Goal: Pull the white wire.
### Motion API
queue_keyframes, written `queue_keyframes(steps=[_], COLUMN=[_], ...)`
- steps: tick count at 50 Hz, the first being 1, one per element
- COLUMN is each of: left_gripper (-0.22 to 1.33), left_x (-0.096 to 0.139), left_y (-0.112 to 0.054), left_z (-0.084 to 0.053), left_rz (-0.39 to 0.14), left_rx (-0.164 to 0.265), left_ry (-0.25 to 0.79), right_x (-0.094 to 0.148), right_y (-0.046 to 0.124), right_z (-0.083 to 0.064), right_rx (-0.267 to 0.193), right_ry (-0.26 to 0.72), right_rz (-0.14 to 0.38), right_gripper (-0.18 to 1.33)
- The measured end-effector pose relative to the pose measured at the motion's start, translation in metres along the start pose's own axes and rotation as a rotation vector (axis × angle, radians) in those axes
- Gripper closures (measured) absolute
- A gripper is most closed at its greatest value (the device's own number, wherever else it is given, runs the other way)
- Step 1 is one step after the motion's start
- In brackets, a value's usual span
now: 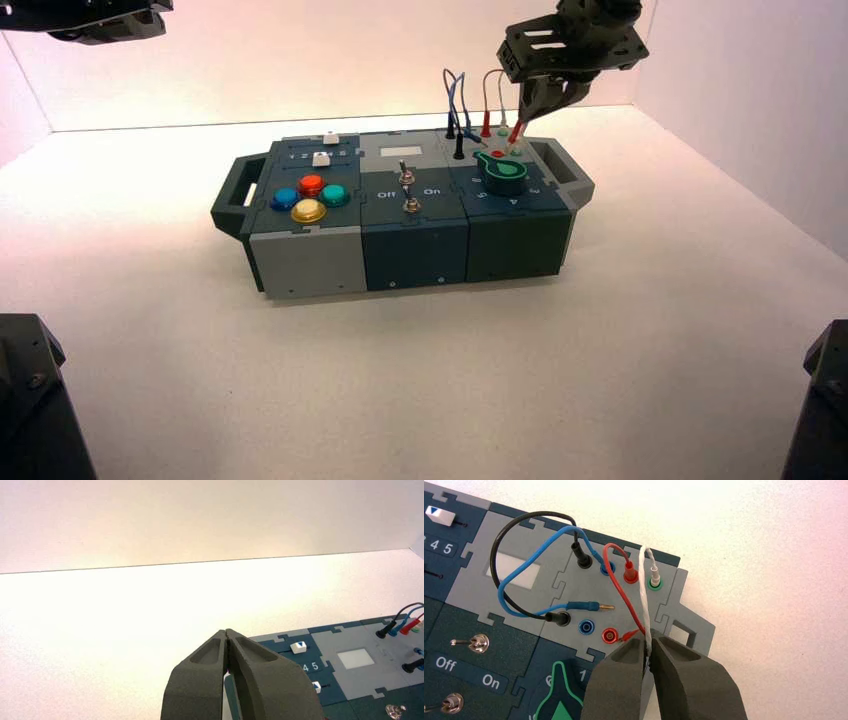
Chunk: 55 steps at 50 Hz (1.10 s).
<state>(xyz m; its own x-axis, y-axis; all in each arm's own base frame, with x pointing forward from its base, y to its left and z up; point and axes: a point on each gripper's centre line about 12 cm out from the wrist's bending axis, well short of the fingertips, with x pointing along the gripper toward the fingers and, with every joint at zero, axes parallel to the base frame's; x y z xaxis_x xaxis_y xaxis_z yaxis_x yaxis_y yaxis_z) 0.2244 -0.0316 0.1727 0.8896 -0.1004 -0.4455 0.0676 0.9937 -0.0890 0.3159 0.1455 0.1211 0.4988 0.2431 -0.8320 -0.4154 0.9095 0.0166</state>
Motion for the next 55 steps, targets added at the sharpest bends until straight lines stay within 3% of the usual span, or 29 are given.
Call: queue_keyframes(steps=[21,37,55], left_gripper=[1.28,1.28,1.28], left_x=[0.0,-0.001,-0.001], left_y=[0.0,0.0,0.0], left_z=[0.0,0.0,0.001], left_rz=[-0.001,-0.001,-0.001], left_rx=[0.0,0.001,0.001], left_ry=[-0.002,-0.002,-0.003], right_x=[-0.015,-0.021,-0.018], right_y=[0.001,-0.001,-0.001], right_z=[0.005,0.022,0.021], right_rx=[-0.005,-0.011,-0.012], right_ry=[-0.014,-0.049,-0.044], right_rz=[0.003,-0.001,-0.002], right_gripper=[1.24,1.24,1.24])
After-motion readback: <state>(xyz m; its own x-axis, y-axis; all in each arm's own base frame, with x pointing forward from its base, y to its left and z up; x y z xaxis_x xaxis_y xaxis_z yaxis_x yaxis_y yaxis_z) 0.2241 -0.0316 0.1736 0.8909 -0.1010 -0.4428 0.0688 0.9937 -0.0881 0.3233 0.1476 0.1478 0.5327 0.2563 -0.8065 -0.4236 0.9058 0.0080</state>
